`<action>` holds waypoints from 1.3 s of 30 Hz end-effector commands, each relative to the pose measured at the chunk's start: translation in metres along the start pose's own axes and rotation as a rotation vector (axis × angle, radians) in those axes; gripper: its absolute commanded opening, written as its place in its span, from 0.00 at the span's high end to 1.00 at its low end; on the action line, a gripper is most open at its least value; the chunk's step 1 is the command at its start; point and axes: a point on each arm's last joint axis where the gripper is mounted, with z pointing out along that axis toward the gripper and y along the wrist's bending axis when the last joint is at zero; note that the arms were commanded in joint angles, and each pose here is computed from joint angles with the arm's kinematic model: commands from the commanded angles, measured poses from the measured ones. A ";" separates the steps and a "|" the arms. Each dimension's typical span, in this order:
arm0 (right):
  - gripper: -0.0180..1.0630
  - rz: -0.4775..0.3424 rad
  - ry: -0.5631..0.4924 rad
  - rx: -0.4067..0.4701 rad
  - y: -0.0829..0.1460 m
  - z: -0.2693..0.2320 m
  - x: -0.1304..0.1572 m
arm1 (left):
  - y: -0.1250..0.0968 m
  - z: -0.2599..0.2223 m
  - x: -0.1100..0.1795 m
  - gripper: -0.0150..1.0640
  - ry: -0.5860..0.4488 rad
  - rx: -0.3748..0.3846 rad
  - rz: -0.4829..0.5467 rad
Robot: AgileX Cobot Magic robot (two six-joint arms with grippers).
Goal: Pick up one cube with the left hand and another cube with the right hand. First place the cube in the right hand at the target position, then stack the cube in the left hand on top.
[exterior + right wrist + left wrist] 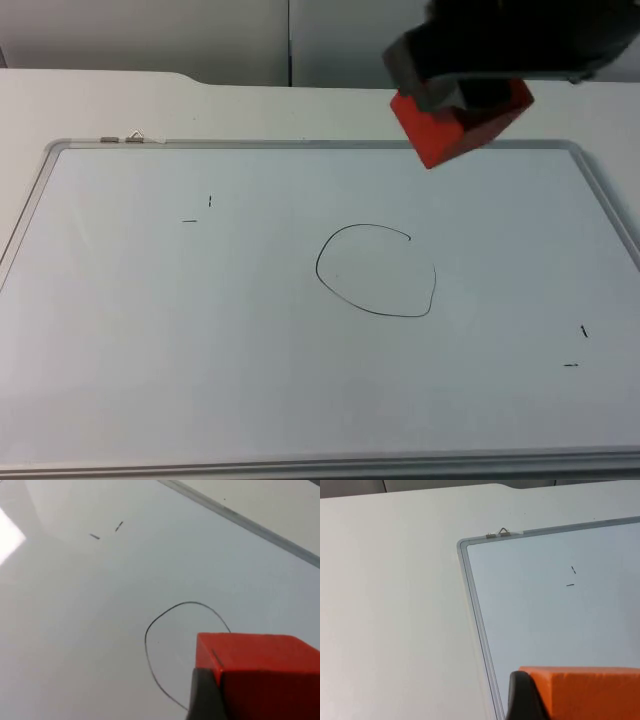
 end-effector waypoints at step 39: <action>0.99 0.048 0.341 -0.071 -0.002 0.189 0.025 | -0.001 -0.001 -0.001 0.99 -0.026 0.012 0.001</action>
